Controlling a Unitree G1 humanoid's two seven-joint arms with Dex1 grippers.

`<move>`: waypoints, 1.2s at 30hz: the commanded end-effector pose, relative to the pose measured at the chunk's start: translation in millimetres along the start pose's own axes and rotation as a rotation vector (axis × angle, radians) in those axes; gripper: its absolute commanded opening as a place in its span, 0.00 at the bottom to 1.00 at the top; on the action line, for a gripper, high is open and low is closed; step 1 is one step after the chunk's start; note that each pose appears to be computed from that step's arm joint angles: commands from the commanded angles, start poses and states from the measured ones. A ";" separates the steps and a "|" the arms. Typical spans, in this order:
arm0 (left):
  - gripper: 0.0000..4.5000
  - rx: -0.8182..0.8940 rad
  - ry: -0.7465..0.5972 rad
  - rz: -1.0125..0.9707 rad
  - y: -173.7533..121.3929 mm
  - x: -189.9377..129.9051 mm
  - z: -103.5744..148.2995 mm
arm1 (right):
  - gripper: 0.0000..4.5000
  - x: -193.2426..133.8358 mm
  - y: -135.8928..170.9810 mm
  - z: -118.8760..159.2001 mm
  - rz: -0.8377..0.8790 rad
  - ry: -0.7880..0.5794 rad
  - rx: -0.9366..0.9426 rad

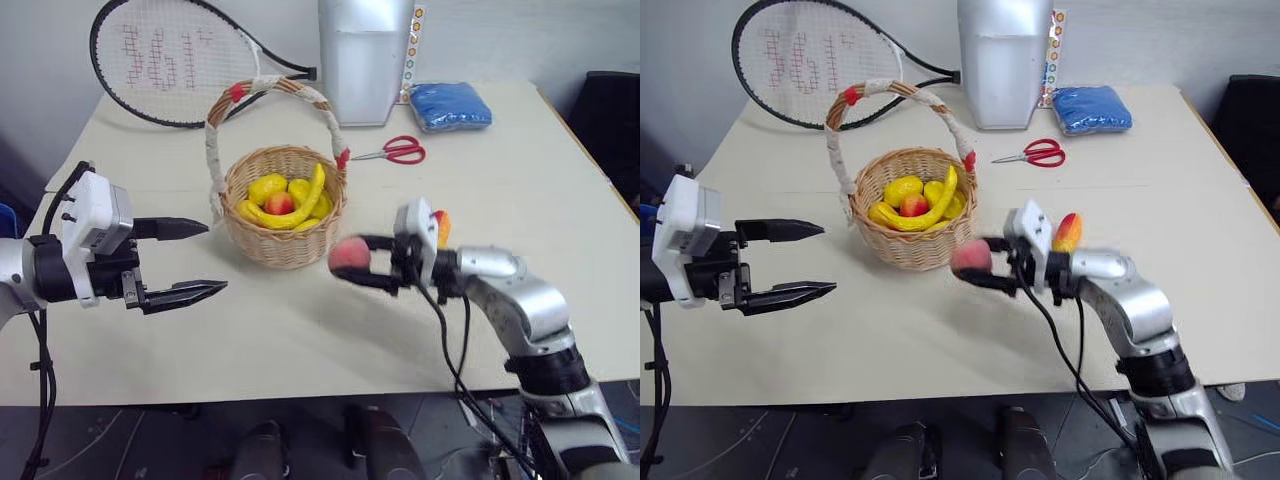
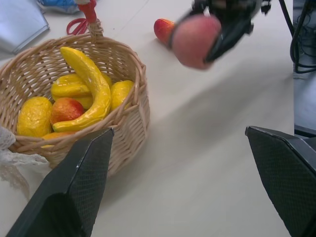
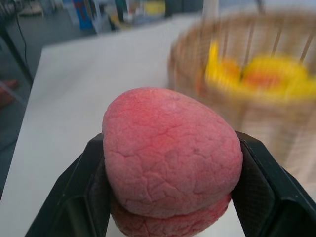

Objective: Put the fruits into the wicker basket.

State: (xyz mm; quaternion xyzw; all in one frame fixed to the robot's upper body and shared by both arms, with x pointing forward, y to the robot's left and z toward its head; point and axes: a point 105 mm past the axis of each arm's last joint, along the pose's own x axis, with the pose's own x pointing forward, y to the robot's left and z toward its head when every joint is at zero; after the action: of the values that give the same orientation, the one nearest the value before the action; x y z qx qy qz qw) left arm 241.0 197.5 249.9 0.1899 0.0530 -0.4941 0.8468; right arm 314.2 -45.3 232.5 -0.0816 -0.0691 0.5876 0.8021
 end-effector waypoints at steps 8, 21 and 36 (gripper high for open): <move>1.00 0.073 -0.074 0.056 2.3 6.6 17.7 | 0.67 85.6 -38.8 13.6 -0.125 0.019 -0.057; 1.00 0.062 -0.180 -0.024 -8.0 35.5 27.5 | 0.99 -13.8 -16.4 50.6 -0.069 -0.072 -0.020; 1.00 0.131 -0.191 -0.179 -10.9 53.1 33.1 | 0.99 -218.6 -7.8 -27.9 -0.560 0.371 0.203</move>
State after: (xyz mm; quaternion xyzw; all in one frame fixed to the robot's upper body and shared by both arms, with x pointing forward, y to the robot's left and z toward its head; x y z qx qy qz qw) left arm 254.9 136.1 255.5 0.1783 -0.0267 -0.5902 0.7869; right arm 260.8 -256.4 197.1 -0.0679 0.1338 0.3367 0.9296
